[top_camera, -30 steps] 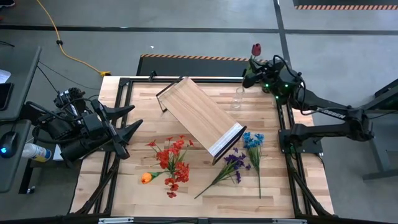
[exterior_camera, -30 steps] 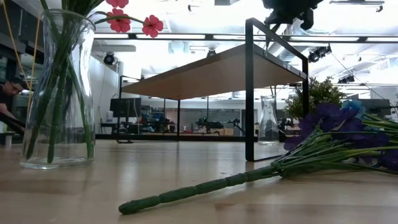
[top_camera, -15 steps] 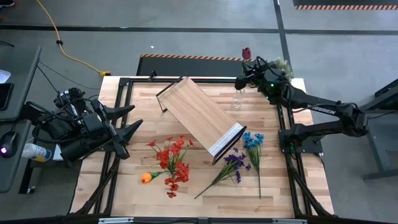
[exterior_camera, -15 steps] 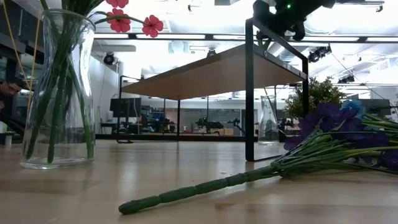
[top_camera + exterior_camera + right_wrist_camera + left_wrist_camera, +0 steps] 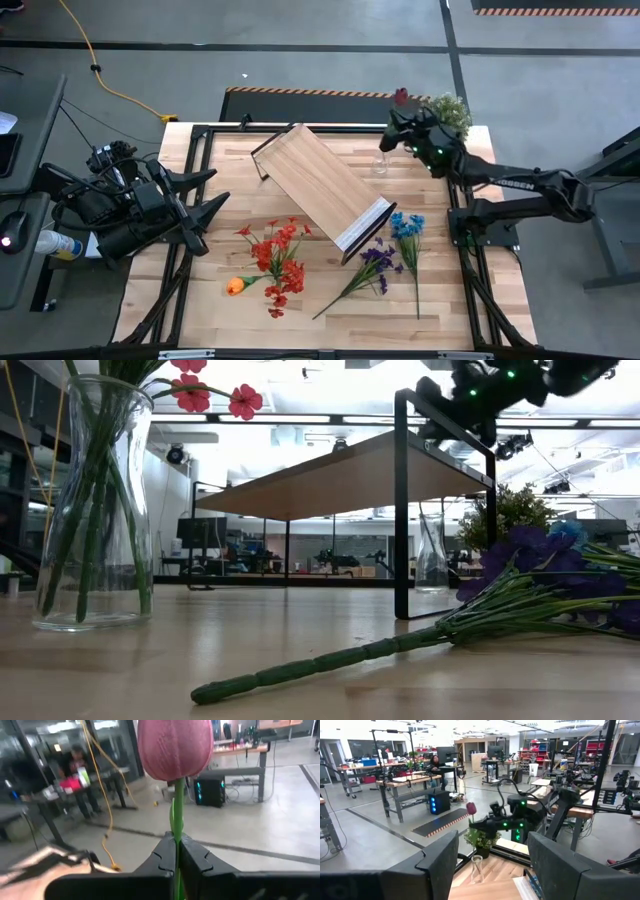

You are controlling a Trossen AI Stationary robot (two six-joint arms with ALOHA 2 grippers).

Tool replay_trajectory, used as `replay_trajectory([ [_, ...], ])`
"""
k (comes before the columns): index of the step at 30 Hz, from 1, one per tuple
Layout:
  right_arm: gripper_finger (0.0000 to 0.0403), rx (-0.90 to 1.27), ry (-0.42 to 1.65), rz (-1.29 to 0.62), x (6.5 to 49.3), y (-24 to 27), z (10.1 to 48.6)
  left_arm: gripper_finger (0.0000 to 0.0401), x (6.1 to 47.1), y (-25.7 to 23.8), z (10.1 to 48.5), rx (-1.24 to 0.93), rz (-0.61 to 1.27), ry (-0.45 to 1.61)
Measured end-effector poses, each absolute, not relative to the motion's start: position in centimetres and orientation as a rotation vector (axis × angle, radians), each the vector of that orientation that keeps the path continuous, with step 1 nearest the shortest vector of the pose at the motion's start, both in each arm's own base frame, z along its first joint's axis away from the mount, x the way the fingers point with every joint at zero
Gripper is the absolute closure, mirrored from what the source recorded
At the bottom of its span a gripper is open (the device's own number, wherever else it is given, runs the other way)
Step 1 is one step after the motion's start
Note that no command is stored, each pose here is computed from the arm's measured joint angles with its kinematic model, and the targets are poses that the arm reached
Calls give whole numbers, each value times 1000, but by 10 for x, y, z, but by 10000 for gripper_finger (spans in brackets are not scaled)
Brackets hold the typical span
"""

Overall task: Pick and place flowers into a vace then onto a shelf
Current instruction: Put the red tulip into the top transparent vase

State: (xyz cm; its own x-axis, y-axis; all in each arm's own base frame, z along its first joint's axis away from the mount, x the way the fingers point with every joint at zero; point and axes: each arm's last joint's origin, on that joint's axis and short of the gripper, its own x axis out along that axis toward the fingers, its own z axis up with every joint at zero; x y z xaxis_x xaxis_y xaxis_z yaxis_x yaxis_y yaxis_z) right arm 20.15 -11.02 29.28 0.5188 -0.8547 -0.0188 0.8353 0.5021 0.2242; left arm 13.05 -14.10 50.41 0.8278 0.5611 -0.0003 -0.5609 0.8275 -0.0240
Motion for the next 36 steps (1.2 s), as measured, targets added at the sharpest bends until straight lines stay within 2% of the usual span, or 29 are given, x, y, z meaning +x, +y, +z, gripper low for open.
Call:
replay_trajectory([
  [12, 402, 206, -86, -1063, 175, -99, 269, 129, 131, -141, 504, -24, 596, -7],
  [36, 392, 267, 14, -1064, 174, -98, 254, 128, 131, -141, 504, -24, 596, -7],
])
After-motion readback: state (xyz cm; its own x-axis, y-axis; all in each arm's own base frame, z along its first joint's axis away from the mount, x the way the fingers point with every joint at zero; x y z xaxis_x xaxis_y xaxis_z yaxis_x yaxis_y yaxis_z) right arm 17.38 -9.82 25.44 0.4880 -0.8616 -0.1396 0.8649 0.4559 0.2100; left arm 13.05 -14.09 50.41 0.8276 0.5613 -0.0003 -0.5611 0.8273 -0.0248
